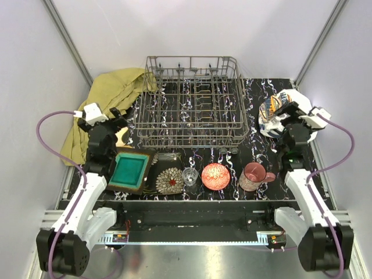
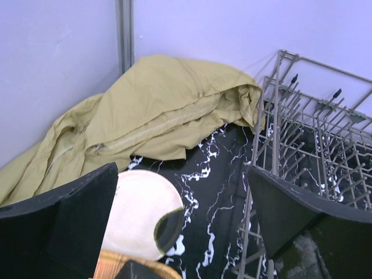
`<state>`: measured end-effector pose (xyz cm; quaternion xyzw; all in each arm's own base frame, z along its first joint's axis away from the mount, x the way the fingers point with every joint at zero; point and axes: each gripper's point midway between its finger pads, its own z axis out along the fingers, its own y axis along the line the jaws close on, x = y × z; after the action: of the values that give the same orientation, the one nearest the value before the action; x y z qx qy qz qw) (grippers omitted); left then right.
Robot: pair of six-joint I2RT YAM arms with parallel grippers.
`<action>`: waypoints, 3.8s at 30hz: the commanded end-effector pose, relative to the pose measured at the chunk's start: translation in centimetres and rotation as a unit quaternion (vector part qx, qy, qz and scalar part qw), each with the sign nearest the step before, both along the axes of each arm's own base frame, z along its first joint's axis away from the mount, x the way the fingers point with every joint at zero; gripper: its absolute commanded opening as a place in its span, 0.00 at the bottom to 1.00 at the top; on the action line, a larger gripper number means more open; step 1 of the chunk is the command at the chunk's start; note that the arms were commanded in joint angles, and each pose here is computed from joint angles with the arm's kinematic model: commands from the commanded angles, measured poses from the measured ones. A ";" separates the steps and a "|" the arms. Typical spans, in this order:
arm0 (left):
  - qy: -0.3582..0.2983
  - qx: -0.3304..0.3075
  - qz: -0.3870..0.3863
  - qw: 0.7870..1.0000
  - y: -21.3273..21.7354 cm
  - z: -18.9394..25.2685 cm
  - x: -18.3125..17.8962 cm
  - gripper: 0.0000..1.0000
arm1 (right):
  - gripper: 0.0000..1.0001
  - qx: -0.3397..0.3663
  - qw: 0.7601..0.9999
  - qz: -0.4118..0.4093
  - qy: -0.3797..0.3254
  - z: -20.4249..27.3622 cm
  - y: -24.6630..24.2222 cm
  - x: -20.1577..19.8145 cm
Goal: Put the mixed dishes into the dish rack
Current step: Grab a cup with the right arm
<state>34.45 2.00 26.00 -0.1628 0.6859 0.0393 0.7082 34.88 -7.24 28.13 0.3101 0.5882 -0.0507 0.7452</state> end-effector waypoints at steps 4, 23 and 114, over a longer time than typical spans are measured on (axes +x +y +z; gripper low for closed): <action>0.044 -0.079 0.055 0.994 1.5 0.0 -2.5 0.99 | 1.00 0.023 0.999 0.008 0.036 4.5 0.2 -2.7; 0.048 -0.128 -0.017 0.990 -0.1 1.0 -3.7 0.99 | 1.00 0.044 0.995 0.085 0.033 8.1 2.8 -6.0; 0.118 -0.156 -0.080 0.978 -2.8 -1.8 -4.2 0.99 | 0.45 0.330 0.759 0.169 0.534 -18.3 12.8 -19.1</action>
<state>29.43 -0.59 22.67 -0.2143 0.7901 -0.0922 0.5668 14.81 5.46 9.60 0.3563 0.9164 0.1143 0.1422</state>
